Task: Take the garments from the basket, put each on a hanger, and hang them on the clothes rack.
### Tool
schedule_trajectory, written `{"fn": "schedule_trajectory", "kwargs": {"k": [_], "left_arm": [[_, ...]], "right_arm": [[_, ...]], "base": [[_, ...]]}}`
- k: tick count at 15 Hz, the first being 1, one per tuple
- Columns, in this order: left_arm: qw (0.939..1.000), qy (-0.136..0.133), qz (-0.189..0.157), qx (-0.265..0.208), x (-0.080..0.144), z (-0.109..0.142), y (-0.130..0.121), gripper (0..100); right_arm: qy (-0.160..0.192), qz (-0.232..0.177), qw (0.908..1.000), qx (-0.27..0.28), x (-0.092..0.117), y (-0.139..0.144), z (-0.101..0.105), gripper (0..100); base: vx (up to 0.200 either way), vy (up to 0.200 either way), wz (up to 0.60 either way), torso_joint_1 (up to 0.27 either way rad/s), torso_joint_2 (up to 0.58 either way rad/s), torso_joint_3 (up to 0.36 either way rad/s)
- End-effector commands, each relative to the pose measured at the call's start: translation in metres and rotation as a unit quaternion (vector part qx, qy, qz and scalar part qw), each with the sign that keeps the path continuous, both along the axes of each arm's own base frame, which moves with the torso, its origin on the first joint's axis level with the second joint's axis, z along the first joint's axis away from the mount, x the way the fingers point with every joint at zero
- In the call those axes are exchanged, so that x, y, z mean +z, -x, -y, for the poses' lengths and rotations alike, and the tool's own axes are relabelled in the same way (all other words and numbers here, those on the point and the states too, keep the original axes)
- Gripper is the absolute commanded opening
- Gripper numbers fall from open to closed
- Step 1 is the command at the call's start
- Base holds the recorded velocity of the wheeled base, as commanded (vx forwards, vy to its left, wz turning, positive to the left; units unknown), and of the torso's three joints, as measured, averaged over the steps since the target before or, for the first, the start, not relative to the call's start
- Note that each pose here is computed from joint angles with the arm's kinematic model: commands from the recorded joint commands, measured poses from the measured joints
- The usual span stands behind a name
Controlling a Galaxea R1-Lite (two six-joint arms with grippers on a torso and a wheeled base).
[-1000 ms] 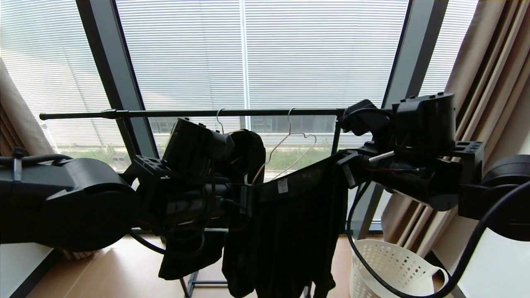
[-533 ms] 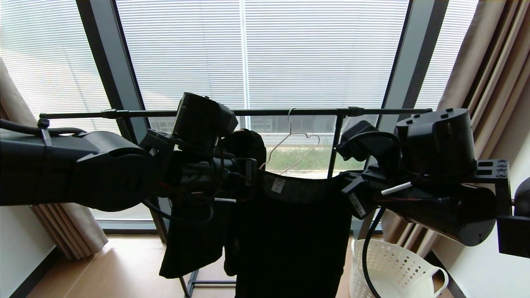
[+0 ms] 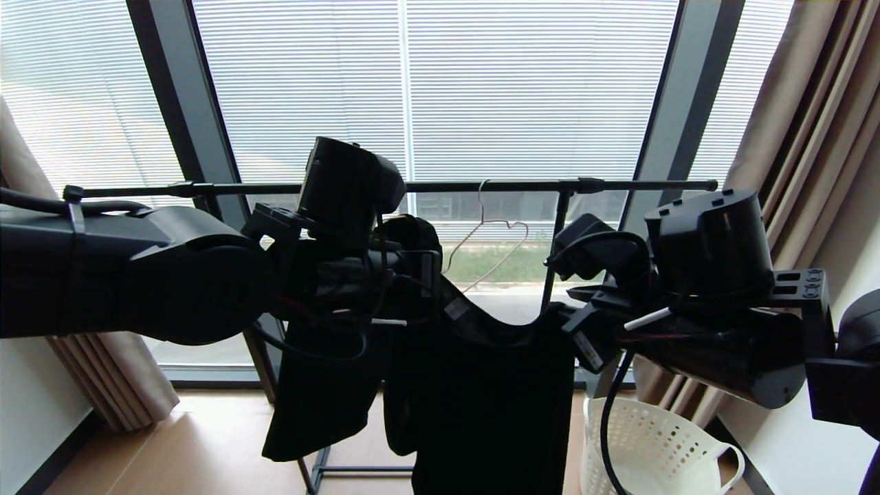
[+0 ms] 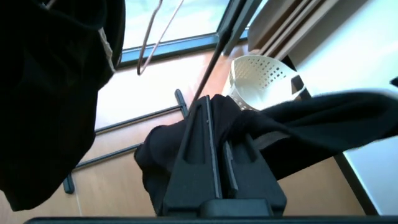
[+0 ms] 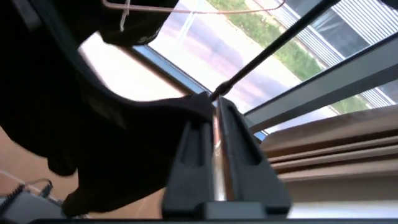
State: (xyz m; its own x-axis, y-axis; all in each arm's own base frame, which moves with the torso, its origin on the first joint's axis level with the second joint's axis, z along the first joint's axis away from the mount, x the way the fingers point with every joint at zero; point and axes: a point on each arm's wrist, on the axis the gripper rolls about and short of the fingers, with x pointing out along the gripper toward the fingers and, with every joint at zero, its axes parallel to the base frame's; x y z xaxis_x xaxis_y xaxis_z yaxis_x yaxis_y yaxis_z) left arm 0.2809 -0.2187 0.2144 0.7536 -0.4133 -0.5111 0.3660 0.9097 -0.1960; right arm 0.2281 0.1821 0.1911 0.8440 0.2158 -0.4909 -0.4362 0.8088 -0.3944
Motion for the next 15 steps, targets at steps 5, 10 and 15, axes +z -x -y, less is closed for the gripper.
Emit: {"fn": "schedule_trajectory", "kwargs": {"k": [5,10,15], "left_arm": [[0.9988,0.024,0.042,0.007,0.025,0.015,-0.004,0],[0.9984,0.033,0.046,0.008,0.029,0.019,-0.003,0],[0.9992,0.020,0.031,-0.013,0.022,0.027,0.012,0]], "right_arm": [[0.029,-0.033,0.9938,0.102,-0.018,0.009,0.018,100],[-0.029,-0.012,0.9821,0.186,-0.028,0.010,0.009,100],[-0.152,0.007,0.9761,0.155,-0.042,0.003,-0.038,100]], "base": [[0.000,0.000,0.00,0.000,0.00,0.000],[0.000,0.000,0.00,0.000,0.00,0.000],[0.000,0.000,0.00,0.000,0.00,0.000]]}}
